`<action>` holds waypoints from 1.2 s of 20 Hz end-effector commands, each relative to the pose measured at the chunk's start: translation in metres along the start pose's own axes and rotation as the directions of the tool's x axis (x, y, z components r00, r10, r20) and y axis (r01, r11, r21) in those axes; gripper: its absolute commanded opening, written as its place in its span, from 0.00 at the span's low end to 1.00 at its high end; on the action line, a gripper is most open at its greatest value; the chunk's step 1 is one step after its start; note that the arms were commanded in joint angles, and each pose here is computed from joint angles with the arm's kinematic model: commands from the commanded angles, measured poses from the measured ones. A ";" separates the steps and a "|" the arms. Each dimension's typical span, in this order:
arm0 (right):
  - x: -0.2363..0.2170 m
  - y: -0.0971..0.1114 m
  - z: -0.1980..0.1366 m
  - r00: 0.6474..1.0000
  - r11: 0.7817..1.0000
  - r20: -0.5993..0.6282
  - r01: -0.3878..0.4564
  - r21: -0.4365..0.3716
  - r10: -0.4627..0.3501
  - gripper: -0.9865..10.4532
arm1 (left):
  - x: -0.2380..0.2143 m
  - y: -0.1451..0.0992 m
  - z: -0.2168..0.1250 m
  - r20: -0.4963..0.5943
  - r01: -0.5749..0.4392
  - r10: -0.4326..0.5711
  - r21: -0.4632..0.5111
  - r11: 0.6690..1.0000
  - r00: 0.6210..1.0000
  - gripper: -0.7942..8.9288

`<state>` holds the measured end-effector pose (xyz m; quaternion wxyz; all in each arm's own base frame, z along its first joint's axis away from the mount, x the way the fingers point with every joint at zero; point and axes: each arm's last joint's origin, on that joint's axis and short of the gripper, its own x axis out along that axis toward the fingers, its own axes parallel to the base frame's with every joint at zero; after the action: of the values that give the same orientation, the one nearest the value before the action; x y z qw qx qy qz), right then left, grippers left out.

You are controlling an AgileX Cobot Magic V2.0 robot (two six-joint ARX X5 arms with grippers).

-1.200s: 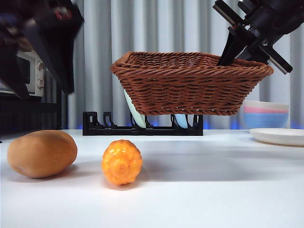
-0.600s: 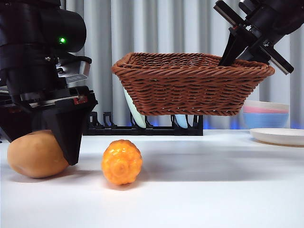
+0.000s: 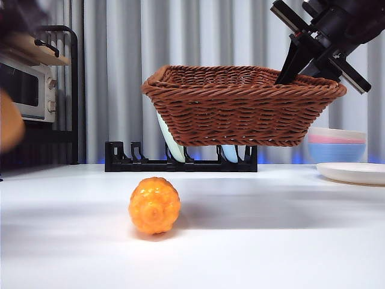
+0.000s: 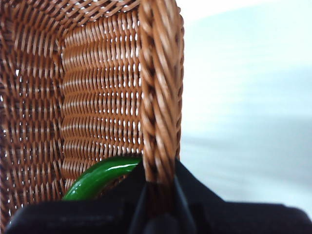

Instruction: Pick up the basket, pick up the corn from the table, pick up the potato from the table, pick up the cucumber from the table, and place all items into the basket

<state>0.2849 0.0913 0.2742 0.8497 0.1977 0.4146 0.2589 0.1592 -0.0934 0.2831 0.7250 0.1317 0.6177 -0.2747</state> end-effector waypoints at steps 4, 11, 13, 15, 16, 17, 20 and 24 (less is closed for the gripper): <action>-0.001 0.003 0.003 1.000 1.000 0.017 -0.018 -0.015 0.018 0.08 | -0.103 -0.021 -0.006 0.622 0.069 -0.100 0.074 0.995 0.777 0.07; 0.000 0.004 0.002 1.000 1.000 0.012 -0.022 -0.017 0.022 0.08 | -0.121 -0.021 0.066 0.878 0.080 -0.139 0.115 0.990 0.459 0.07; 0.001 0.007 0.000 1.000 0.999 0.004 -0.028 -0.023 0.028 0.08 | -0.102 -0.021 0.092 0.864 0.102 -0.153 0.118 0.988 0.480 0.07; 0.003 0.011 -0.002 0.999 0.999 -0.004 -0.032 -0.031 0.032 0.08 | -0.077 -0.025 0.117 0.838 0.091 -0.135 0.102 0.991 0.529 0.07; 0.004 0.013 -0.003 0.999 0.999 -0.009 -0.038 -0.037 0.037 0.08 | -0.066 -0.027 0.127 0.819 0.073 -0.115 0.089 0.993 0.562 0.07; 0.005 0.016 -0.004 0.999 0.998 -0.016 -0.044 -0.044 0.044 0.08 | -0.054 -0.030 0.138 0.789 0.039 -0.100 0.096 0.995 0.607 0.07; 0.008 0.021 -0.006 0.998 0.997 -0.025 -0.052 -0.056 0.051 0.08 | -0.024 -0.036 0.160 0.677 -0.053 -0.045 0.123 0.991 0.735 0.07; 0.009 0.023 -0.008 0.999 0.997 -0.022 -0.034 -0.064 0.032 0.08 | 0.006 -0.050 0.169 0.559 -0.178 0.046 0.184 0.967 0.828 0.09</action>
<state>0.2761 0.1154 0.2736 0.8445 0.1724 0.4215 0.2817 0.2714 -0.2243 0.3174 0.8684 0.1457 0.3502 -0.3195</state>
